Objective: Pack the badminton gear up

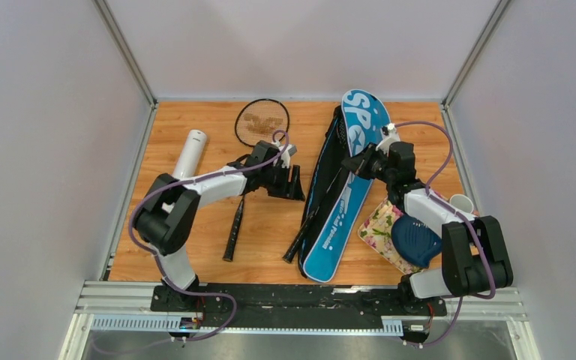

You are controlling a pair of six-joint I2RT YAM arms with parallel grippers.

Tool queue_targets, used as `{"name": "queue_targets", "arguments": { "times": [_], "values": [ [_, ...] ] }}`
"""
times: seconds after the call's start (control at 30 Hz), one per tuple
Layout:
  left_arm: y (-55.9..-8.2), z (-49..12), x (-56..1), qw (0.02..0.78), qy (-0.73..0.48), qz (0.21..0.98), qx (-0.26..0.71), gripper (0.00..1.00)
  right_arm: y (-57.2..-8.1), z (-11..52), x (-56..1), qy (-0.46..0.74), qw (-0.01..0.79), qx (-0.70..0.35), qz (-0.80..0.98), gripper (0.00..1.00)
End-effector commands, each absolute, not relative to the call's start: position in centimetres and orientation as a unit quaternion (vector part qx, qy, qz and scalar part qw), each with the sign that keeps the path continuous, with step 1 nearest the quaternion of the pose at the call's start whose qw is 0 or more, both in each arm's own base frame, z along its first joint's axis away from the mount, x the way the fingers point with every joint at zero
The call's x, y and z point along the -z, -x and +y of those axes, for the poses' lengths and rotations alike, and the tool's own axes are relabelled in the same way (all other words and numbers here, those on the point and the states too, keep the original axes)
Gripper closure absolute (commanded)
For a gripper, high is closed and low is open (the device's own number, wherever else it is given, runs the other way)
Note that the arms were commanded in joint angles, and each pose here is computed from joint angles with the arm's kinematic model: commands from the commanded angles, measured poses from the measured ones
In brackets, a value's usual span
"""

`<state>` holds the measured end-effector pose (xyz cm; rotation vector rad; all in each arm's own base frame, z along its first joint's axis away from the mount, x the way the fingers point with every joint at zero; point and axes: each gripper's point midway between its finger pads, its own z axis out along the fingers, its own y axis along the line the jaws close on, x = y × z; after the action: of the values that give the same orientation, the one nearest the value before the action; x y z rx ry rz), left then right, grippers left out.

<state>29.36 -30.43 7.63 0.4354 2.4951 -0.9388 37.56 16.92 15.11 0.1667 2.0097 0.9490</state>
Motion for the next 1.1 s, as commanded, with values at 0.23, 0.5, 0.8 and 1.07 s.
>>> {"name": "queue_targets", "arguments": {
  "times": [0.23, 0.5, 0.8, 1.07],
  "values": [
    [-37.1, -35.7, -5.6, 0.269, -0.169, 0.868, 0.381, 0.34, -37.8, 17.5, -18.6, -0.034, 0.475, -0.412, 0.777, 1.0],
    [-37.4, -37.7, -3.8, 0.247, -0.147, 0.86, 0.421, 0.47, -37.9, 17.7, -18.5, -0.031, 0.474, -0.413, 0.777, 1.0],
    [-39.0, -36.8, -10.1, 0.295, -0.205, 0.859, 0.365, 1.0, -38.2, 16.7, -17.0, -0.045, 0.468, -0.376, 0.798, 1.0],
    [-38.4, -36.5, -17.8, 0.293, -0.191, 0.862, 0.368, 1.0, -36.4, 15.8, -16.6, -0.079, 0.418, -0.319, 0.847, 1.0]
  ]
}}
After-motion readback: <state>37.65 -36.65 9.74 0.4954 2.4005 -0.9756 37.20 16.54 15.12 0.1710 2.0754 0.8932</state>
